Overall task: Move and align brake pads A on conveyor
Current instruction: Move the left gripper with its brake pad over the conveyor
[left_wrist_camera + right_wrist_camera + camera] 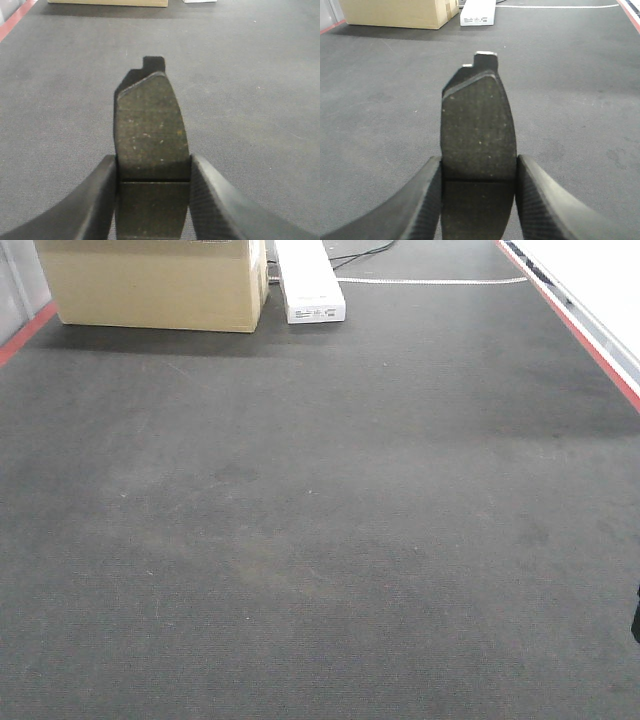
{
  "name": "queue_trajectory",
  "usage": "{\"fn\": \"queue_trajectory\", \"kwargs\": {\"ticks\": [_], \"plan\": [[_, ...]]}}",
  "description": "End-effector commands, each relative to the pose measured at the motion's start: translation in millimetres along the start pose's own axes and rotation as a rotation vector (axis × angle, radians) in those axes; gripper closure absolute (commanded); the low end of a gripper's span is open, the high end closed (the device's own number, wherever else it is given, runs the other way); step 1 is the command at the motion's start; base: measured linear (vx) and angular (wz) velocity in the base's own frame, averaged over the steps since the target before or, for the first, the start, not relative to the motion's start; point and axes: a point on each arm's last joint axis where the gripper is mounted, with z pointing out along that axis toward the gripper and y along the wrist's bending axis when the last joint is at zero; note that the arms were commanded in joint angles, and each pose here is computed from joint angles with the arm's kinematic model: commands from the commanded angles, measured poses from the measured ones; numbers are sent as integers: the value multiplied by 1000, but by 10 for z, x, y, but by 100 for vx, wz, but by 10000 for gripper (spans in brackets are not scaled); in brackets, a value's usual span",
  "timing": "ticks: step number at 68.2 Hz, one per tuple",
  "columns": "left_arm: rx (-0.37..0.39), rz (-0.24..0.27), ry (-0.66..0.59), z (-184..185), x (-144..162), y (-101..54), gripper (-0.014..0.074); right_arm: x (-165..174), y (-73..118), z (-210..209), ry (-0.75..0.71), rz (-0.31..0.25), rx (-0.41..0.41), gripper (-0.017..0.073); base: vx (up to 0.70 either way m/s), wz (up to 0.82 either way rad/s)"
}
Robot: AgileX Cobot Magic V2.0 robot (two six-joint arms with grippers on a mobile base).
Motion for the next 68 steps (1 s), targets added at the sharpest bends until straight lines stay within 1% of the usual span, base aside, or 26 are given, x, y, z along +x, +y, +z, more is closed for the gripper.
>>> {"fn": "queue_trajectory", "kwargs": {"ticks": [1, 51, 55, 60, 68], "plan": [[6, -7, -123, -43, -174, -8, 600, -174, 16, -43, -122, -20, -15, 566, 0, 0], [6, -7, -123, -43, -174, -8, 600, -175, 17, -43, -123, -20, -15, 566, 0, 0], [7, -25, -114, -42, -166, -8, 600, -175, 17, -43, -123, -20, -15, 566, 0, 0], [7, -35, -112, -36, -171, -7, 600, -175, 17, -43, -123, -20, -15, 566, 0, 0], [4, -37, -79, 53, -245, -6, 598, -175, 17, -43, -123, -20, -15, 566, 0, 0]]}}
